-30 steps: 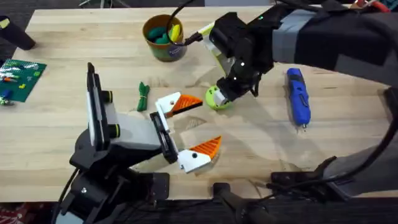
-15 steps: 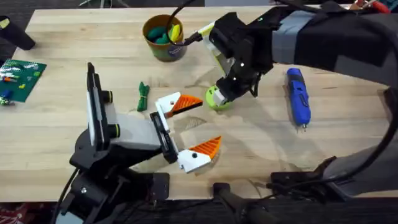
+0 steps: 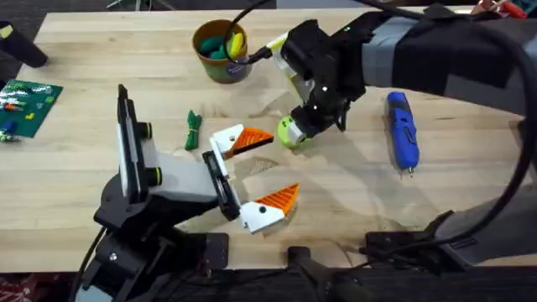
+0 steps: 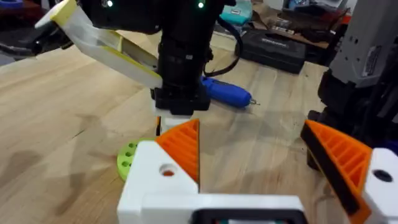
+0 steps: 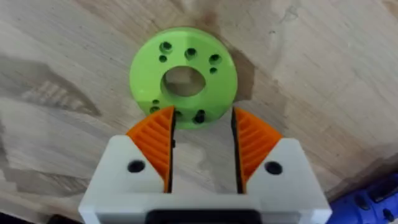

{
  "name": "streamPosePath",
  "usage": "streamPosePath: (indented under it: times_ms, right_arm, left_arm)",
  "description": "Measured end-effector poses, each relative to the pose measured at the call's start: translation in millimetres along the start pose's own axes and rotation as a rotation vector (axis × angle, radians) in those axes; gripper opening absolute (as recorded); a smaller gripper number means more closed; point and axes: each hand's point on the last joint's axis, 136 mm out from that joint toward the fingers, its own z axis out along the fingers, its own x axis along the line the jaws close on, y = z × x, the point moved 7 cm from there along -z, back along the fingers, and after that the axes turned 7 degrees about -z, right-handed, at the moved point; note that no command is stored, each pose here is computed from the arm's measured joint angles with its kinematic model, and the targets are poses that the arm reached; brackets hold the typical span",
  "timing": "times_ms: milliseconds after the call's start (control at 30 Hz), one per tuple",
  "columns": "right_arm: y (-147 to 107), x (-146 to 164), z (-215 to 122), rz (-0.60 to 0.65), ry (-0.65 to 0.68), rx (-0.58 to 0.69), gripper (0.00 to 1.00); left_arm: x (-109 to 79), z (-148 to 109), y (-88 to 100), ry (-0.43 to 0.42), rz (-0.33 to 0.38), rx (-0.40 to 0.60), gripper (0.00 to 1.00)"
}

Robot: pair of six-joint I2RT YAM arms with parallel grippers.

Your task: Pick up the gripper from the table and insert it into the empty holder that is missing its gripper. Then pick up a screw, insert it into the mounting hole, and use the screwdriver to tighten it. Finally, clean up the table by picking up the vegetable and placing it into the bucket.

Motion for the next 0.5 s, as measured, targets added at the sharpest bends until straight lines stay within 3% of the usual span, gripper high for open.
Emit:
streamPosePath:
  times_ms: [500]
  right_arm:
    - [1.5,3.2,3.1,-0.009,0.003,0.001,0.486]
  left_arm:
    - [0.0,0.0,0.0,0.0,0.0,0.0,0.989]
